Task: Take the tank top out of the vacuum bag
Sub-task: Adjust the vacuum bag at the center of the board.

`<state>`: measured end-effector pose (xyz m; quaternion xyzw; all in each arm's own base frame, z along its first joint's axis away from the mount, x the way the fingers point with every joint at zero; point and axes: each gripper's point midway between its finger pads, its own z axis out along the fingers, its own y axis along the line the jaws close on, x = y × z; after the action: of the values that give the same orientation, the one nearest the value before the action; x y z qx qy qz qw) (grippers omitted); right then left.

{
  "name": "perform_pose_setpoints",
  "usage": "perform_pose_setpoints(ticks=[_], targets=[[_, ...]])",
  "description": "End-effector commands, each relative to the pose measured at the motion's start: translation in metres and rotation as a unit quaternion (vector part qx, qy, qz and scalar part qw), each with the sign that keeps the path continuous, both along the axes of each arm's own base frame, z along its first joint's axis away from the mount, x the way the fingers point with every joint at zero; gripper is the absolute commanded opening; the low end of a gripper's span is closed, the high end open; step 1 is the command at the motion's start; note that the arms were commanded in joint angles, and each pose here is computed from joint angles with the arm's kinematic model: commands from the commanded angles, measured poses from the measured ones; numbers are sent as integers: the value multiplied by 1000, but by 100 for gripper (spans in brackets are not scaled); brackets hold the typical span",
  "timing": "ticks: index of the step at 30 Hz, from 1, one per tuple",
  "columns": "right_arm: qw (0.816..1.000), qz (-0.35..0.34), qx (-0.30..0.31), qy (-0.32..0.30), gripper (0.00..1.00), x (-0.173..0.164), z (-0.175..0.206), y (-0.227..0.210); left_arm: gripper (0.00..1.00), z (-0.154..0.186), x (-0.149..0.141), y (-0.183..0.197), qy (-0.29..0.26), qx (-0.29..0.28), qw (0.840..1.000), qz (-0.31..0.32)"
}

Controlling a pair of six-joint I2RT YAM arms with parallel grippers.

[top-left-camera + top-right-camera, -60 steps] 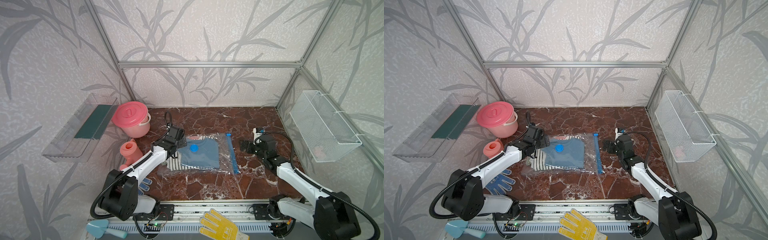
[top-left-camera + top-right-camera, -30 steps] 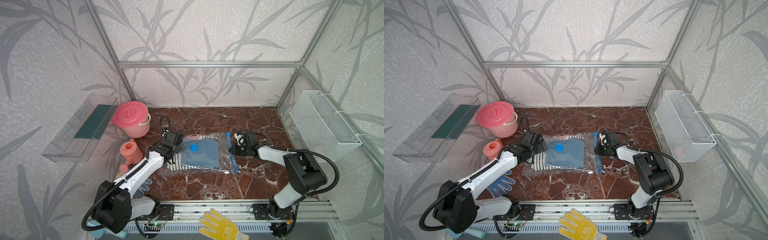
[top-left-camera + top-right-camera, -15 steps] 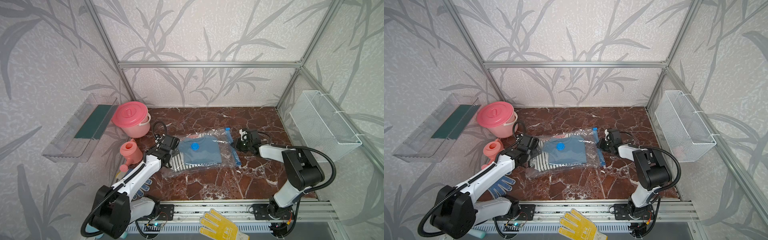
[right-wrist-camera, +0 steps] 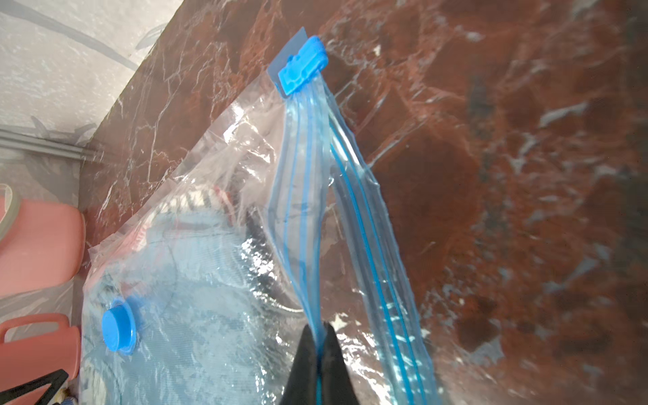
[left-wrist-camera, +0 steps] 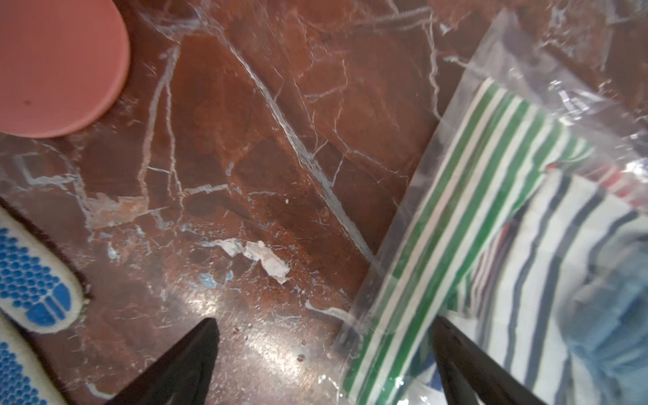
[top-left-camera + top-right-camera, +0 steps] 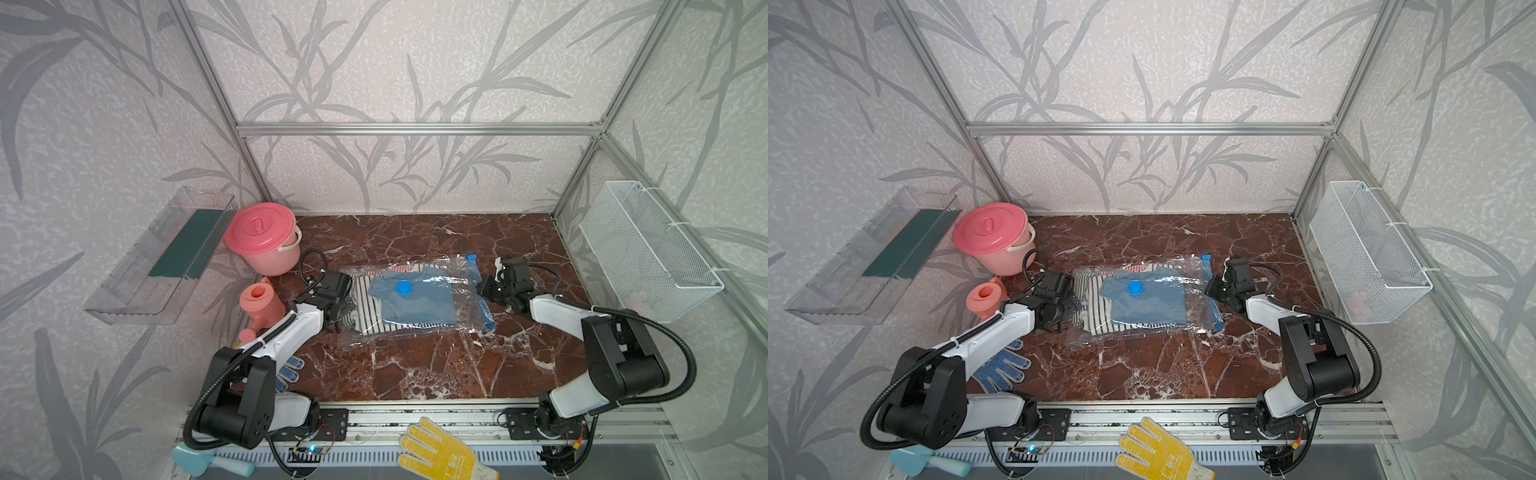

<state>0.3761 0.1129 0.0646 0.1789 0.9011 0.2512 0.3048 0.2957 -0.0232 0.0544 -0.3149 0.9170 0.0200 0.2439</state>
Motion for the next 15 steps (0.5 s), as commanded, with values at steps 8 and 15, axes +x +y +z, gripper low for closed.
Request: perform_pose_setpoints(ticks=[8,15], targets=[[1000,-26,-6,0,0,-8,0,-19,85,-6,33,-29,-12,-58,998,-32],[999,-10,51,0,0,-5,-3,-11,78,-23,42,-48,7,-97,994,-51]])
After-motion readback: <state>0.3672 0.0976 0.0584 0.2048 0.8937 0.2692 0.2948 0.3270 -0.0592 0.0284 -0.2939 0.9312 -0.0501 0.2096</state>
